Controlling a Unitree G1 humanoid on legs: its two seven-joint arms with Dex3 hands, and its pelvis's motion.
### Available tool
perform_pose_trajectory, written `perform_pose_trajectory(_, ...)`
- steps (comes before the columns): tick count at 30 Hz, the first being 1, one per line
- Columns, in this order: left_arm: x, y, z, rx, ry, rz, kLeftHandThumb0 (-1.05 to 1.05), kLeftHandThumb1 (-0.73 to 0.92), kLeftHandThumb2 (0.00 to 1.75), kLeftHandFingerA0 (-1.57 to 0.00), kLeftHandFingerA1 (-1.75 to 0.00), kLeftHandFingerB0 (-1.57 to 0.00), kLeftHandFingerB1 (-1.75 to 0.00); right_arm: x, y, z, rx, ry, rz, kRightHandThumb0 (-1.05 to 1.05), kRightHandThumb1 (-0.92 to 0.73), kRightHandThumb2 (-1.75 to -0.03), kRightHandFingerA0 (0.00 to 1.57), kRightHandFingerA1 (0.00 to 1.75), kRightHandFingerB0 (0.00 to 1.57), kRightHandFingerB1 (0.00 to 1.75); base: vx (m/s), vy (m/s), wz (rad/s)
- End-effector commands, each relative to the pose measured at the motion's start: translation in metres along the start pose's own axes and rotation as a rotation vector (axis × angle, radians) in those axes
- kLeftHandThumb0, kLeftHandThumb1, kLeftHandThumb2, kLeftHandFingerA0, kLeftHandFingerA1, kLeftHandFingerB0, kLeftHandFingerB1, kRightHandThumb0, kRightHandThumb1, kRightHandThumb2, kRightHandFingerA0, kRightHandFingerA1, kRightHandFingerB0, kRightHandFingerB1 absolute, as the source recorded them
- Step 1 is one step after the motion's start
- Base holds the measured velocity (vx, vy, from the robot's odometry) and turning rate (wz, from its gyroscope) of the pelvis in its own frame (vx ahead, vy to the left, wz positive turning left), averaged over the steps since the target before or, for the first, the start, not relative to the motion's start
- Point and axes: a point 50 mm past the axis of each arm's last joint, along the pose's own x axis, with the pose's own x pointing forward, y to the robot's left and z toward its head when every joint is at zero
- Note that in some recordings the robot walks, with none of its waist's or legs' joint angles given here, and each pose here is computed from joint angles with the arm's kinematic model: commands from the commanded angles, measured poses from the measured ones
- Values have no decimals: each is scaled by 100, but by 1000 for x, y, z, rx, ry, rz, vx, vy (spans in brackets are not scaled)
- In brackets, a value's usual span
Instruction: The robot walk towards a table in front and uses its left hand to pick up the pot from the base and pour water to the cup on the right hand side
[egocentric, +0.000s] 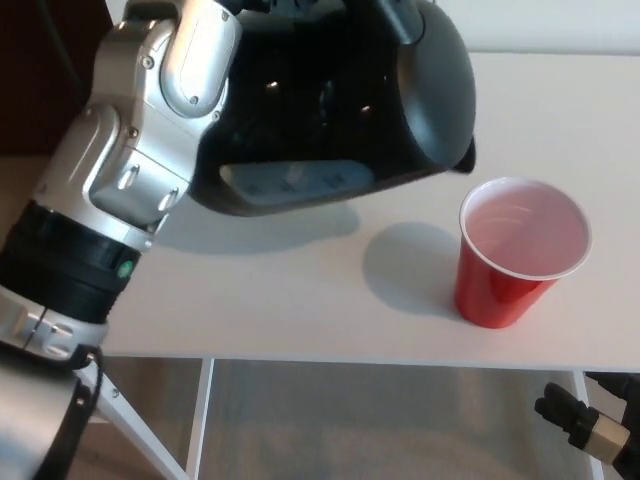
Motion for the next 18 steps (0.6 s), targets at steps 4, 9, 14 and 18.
perform_pose_trajectory(4,8,21,44,282,-457,184,-25,56,55,-88,-175,-63,-173,1,-4,4,-10,-7,-6,-30,-57,-56,56,50,26,35,0,0,0)
perform_pose_trajectory(9,6,16,54,370,-528,191,-26,59,59,-94,-175,-71,-168,1,-4,3,-11,-3,-5,-31,-57,-56,55,49,26,35,0,0,0)
perform_pose_trajectory(14,7,13,59,378,-587,213,-26,56,56,-96,-175,-81,-147,1,-4,3,-9,-3,5,-31,-57,-56,55,50,24,35,0,0,0)
perform_pose_trajectory(18,10,17,63,396,-615,214,-32,52,60,-102,-171,-95,-86,1,-4,5,-6,-3,4,-29,-57,-57,54,49,25,35,0,0,0)
